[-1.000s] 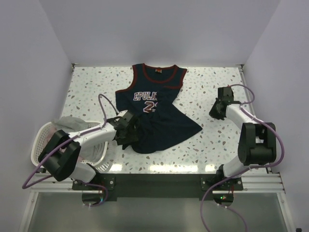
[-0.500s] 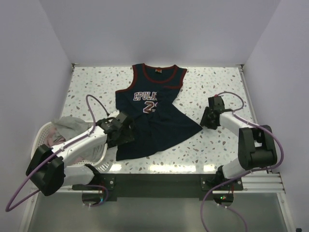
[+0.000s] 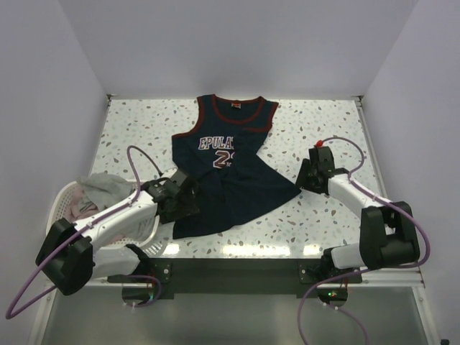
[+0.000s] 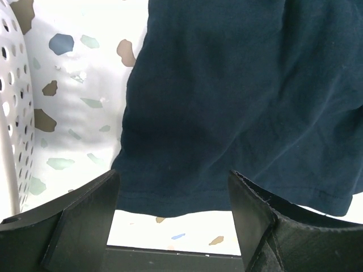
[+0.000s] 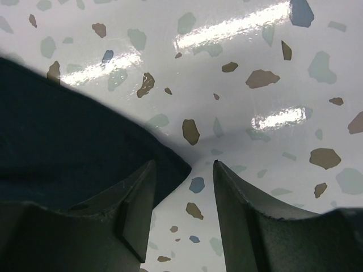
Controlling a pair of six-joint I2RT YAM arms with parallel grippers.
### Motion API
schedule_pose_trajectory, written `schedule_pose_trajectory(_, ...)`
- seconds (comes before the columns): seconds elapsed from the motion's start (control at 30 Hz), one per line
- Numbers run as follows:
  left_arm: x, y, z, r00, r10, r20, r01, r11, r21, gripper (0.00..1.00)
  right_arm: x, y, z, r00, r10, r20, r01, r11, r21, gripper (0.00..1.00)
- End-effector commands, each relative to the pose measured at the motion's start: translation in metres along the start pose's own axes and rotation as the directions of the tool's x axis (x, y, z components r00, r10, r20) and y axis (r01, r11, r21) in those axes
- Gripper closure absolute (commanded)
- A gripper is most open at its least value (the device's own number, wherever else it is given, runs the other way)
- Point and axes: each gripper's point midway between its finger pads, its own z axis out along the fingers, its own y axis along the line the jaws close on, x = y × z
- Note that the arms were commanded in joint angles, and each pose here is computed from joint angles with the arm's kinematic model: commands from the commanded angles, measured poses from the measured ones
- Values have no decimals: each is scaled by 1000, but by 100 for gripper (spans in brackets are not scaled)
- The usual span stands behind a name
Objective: Fold and stack the tank tops
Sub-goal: Flatten the tank top out
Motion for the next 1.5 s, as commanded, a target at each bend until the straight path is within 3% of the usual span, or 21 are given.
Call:
schedule_pose_trajectory(0.0,-1,-5,-3,1000,-21,8,21,999,38,19,-1,4,0,1000,-17,23,17,1000,-15,51)
schedule_pose_trajectory(0.43,3,-5,-4,999,-32,2,32,998,54,19,19,11,27,996,-67,-66,69,997,30,55)
schedule_pose_trajectory(0.5,3,-5,-3,1000,-29,-3,29,998,50,19,20,10,29,995,-67,-73,70,997,40,61)
schedule_pose_trajectory(0.6,5,-4,-3,1000,-27,-8,27,998,50,19,16,11,26,995,-70,-71,73,996,44,87)
schedule_pose_trajectory(0.63,5,-5,-3,999,-31,-8,31,998,55,19,12,11,23,996,-68,-62,71,996,45,100)
schedule_pose_trajectory(0.87,17,-7,5,999,-9,-48,13,996,89,25,-42,-11,-5,998,-44,34,37,982,186,100)
schedule_pose_trajectory(1.0,23,-6,8,998,3,-63,4,994,106,30,-78,-12,-10,997,28,73,-39,988,149,100)
schedule_pose_trajectory(1.23,42,-19,8,994,49,-103,-28,980,195,38,-87,-12,-4,997,37,66,-47,986,158,100)
schedule_pose_trajectory(1.3,53,-34,3,990,102,-98,-75,965,253,39,-85,-11,-2,997,41,65,-51,988,148,100)
schedule_pose_trajectory(1.47,85,-38,5,983,107,-152,-69,969,239,38,-82,-10,-1,997,44,60,-51,990,134,100)
